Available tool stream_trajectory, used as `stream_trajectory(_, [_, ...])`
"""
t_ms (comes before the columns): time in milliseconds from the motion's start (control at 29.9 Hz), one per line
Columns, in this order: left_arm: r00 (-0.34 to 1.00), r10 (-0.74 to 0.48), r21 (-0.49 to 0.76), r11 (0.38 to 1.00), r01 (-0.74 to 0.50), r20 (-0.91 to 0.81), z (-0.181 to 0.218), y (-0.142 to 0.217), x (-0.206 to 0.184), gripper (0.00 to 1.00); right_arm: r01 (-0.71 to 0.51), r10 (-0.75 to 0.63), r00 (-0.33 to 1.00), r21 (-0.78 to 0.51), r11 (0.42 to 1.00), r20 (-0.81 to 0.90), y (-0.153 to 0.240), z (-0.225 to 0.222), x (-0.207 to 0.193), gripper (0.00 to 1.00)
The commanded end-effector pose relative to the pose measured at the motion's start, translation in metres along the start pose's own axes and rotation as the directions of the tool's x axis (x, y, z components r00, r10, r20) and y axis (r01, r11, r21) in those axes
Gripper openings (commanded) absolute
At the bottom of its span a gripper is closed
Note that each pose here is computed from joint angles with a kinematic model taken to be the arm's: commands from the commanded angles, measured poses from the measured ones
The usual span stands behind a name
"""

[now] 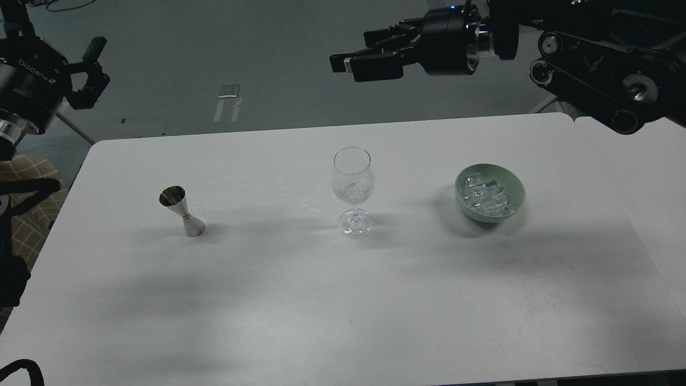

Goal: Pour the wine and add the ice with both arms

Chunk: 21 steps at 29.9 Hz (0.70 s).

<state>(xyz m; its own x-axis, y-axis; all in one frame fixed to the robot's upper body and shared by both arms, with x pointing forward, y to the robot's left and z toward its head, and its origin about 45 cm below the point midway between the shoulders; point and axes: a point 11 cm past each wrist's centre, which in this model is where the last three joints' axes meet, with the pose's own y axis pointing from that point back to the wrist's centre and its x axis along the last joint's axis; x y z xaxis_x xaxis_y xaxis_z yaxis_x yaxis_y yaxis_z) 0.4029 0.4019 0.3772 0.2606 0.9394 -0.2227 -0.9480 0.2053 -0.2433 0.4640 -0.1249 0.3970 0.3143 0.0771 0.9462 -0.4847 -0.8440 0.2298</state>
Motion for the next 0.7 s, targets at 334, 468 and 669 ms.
stream_trajectory(334, [0.999, 0.018, 0.177, 0.984, -0.008, -0.051, -0.053, -0.044, 0.004, 0.98, -0.478, 0.524, 0.71, -0.225, 0.849, 0.469, 0.01, 0.06, -0.007, 1.0])
stream_trajectory(468, [0.995, -0.098, 0.262, 0.96, 0.097, -0.009, -0.068, -0.054, -0.006, 0.98, -0.532, 0.595, 0.543, -0.306, 0.79, 0.592, 0.015, 0.073, -0.018, 0.96])
stream_trajectory(669, [0.991, -0.133, 0.251, 0.958, 0.137, -0.034, -0.069, -0.069, -0.021, 0.98, -0.583, 0.63, 0.238, -0.411, 0.701, 0.739, 0.027, 0.087, -0.038, 0.97])
